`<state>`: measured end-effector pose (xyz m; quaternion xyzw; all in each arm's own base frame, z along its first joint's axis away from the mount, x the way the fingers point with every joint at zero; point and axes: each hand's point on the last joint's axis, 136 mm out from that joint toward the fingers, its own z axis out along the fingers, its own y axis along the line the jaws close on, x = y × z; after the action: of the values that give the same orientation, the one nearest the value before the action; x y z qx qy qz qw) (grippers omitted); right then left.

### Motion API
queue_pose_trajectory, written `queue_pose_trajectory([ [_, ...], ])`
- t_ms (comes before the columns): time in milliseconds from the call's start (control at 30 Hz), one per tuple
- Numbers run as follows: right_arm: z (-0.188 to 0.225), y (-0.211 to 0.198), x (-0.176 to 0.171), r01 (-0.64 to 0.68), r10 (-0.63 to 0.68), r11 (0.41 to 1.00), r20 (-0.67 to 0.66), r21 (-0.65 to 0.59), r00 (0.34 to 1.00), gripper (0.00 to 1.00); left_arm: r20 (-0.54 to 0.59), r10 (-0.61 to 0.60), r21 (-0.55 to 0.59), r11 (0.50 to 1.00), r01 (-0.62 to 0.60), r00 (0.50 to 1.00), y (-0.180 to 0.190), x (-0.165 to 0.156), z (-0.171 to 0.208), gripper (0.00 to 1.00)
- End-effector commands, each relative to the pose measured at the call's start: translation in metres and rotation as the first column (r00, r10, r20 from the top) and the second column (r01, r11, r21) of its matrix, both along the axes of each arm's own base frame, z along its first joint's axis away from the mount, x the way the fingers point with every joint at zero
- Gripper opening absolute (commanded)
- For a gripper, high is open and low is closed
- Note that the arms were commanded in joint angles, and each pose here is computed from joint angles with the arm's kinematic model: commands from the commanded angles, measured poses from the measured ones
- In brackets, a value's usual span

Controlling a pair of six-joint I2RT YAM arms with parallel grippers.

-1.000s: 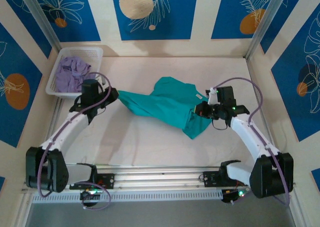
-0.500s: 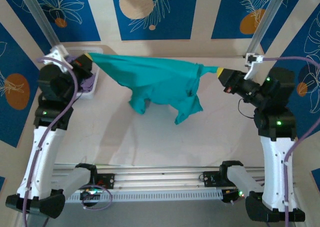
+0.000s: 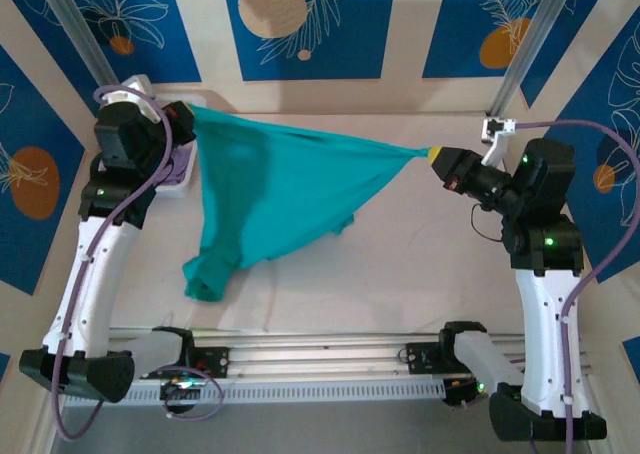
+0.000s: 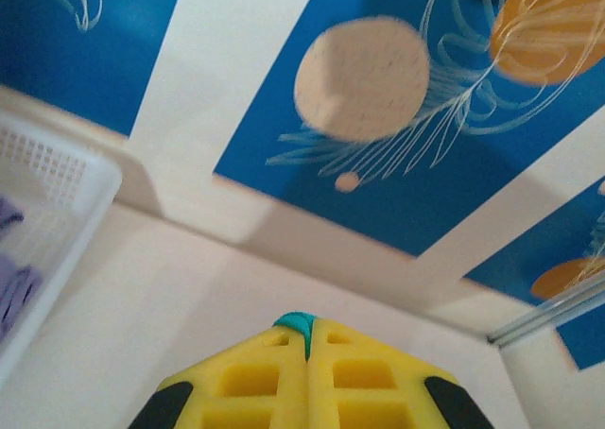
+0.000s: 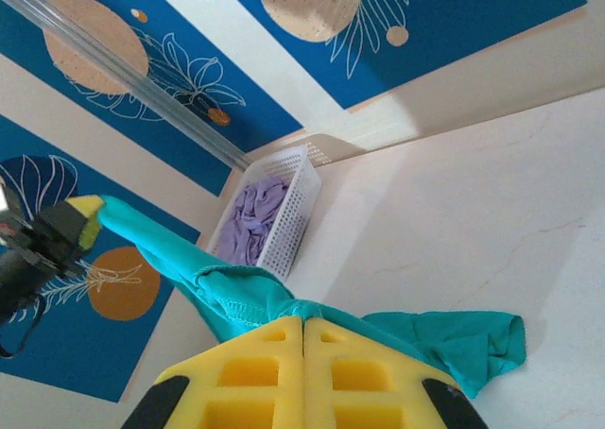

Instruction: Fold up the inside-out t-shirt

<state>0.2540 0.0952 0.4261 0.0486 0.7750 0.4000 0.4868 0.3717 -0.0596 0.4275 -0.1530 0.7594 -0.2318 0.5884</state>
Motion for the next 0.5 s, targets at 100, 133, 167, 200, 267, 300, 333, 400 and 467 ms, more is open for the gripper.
queue_pose_trajectory([
  [100, 0.033, -0.018, 0.005, 0.115, -0.110, 0.993, 0.125, -0.033, 0.986, 0.00, 0.064, 0.020, 0.024, 0.999, -0.021, 0.998, 0.007, 0.009, 0.011, 0.00],
  [133, 0.037, -0.020, 0.014, 0.129, -0.123, 0.991, 0.134, -0.033, 0.983, 0.00, 0.055, 0.020, 0.027, 0.999, -0.021, 0.998, 0.005, 0.020, 0.010, 0.00],
  [167, 0.040, -0.023, 0.027, 0.144, -0.138, 0.989, 0.138, -0.036, 0.981, 0.00, 0.047, 0.010, 0.027, 1.000, -0.011, 0.999, 0.002, 0.033, 0.010, 0.00],
  [200, 0.044, -0.026, 0.043, 0.158, -0.151, 0.987, 0.146, -0.037, 0.978, 0.00, 0.050, 0.000, 0.023, 1.000, -0.002, 0.999, -0.002, 0.048, 0.015, 0.00],
  [267, 0.054, -0.031, 0.077, 0.183, -0.174, 0.982, 0.170, -0.040, 0.970, 0.00, 0.057, -0.019, 0.018, 1.000, 0.018, 0.998, -0.009, 0.081, 0.025, 0.00],
  [300, 0.063, -0.033, 0.094, 0.193, -0.182, 0.981, 0.195, -0.037, 0.964, 0.00, 0.060, -0.029, 0.025, 0.999, 0.028, 0.998, -0.014, 0.101, 0.034, 0.00],
  [333, 0.072, -0.034, 0.107, 0.196, -0.185, 0.980, 0.215, -0.031, 0.959, 0.00, 0.062, -0.040, 0.034, 0.999, 0.038, 0.997, -0.017, 0.116, 0.043, 0.00],
  [400, 0.101, -0.035, 0.124, 0.196, -0.183, 0.980, 0.280, -0.019, 0.942, 0.00, 0.109, -0.073, 0.043, 0.997, 0.069, 0.991, -0.024, 0.137, 0.080, 0.00],
  [467, 0.130, -0.035, 0.124, 0.199, -0.182, 0.980, 0.342, -0.013, 0.922, 0.00, 0.185, -0.101, 0.042, 0.995, 0.095, 0.978, -0.030, 0.139, 0.121, 0.00],
])
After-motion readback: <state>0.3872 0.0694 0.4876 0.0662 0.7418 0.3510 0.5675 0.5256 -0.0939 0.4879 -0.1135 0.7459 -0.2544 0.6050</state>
